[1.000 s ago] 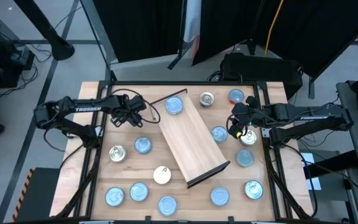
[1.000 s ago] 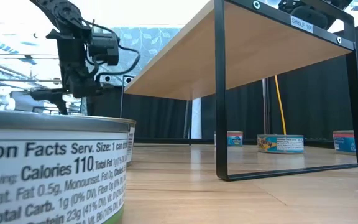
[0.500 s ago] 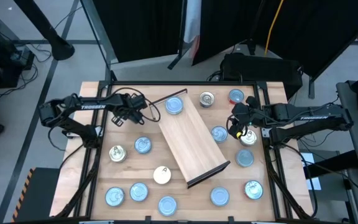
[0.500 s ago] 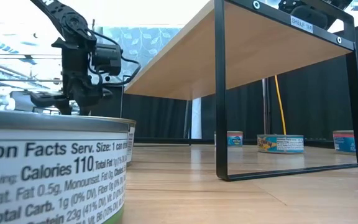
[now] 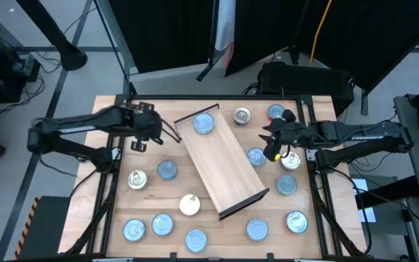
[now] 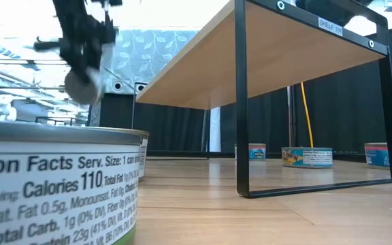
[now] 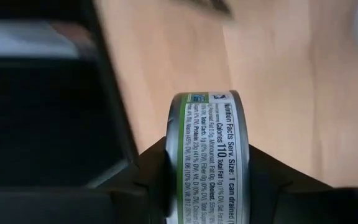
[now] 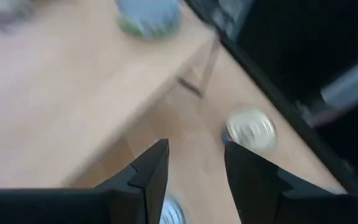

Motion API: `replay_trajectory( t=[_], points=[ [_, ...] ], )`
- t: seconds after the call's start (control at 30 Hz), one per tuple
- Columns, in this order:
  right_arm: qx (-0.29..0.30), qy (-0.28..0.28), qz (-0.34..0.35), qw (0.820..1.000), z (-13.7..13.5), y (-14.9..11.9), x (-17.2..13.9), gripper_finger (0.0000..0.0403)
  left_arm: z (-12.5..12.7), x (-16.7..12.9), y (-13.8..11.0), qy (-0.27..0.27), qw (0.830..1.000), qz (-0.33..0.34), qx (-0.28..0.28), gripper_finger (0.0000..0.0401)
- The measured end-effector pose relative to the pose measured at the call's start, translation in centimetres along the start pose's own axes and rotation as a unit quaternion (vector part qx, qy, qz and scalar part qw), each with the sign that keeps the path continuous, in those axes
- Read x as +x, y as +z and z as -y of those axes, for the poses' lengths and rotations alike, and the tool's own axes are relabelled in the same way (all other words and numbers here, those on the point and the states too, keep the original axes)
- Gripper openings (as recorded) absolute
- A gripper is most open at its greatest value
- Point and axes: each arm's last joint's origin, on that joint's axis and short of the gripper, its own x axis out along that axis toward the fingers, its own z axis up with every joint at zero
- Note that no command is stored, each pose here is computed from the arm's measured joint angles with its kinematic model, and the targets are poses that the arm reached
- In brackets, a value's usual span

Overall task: Stack canned seafood by type on shelf
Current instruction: Stack the green tuna can on top of the other green tuna can on the shelf

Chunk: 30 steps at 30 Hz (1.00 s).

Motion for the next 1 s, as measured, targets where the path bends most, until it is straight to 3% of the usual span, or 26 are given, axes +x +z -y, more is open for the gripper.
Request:
replay_trajectory(
  t=[0.13, 0.2, 0.3, 0.37, 0.43, 0.5, 0.63, 0.73, 0.9, 1.0],
  points=[
    [-0.013, 0.04, 0.078, 0.996, -0.6, 1.7, 0.0, 0.0148, -0.9, -5.4, -0.4, 0.041, 0.991, 0.119, -0.048, 0.0148],
    [-0.039, 0.085, 0.121, 0.988, -1.2, 2.7, 0.1, 0.0148, -1.7, -8.0, -0.4, 0.064, 0.975, 0.194, -0.089, 0.0149],
    [-0.112, 0.153, 0.21, 0.959, -2.3, 4.4, 0.3, 0.0148, -3.1, -11.6, -0.3, 0.084, 0.922, 0.339, -0.166, 0.0149],
    [-0.199, 0.179, 0.264, 0.927, -2.9, 5.2, 0.5, 0.0148, -3.8, -13.3, -0.1, 0.073, 0.877, 0.428, -0.206, 0.0149],
    [-0.313, 0.177, 0.305, 0.881, -3.9, 5.5, 1.1, 0.0149, -4.3, -14.3, 0.2, 0.053, 0.841, 0.488, -0.227, 0.0149],
    [-0.401, 0.132, 0.333, 0.843, -4.8, 5.7, 1.9, 0.0151, -4.5, -14.8, 0.4, 0.035, 0.815, 0.514, -0.266, 0.0149],
    [-0.524, -0.035, 0.389, 0.756, -6.7, 6.9, 3.3, 0.0167, -4.9, -15.1, 1.3, -0.019, 0.77, 0.555, -0.315, 0.015],
    [-0.594, -0.161, 0.411, 0.673, -8.3, 7.5, 4.5, 0.0186, -5.1, -14.9, 2.8, -0.08, 0.744, 0.575, -0.331, 0.015],
    [-0.689, -0.292, 0.426, 0.508, -11.1, 7.1, 6.5, 0.0223, -5.3, -13.4, 5.1, -0.119, 0.738, 0.56, -0.357, 0.015],
    [-0.726, -0.352, 0.395, 0.438, -12.4, 7.0, 7.6, 0.0243, -5.2, -12.4, 6.4, -0.138, 0.74, 0.543, -0.371, 0.015]
  ],
)
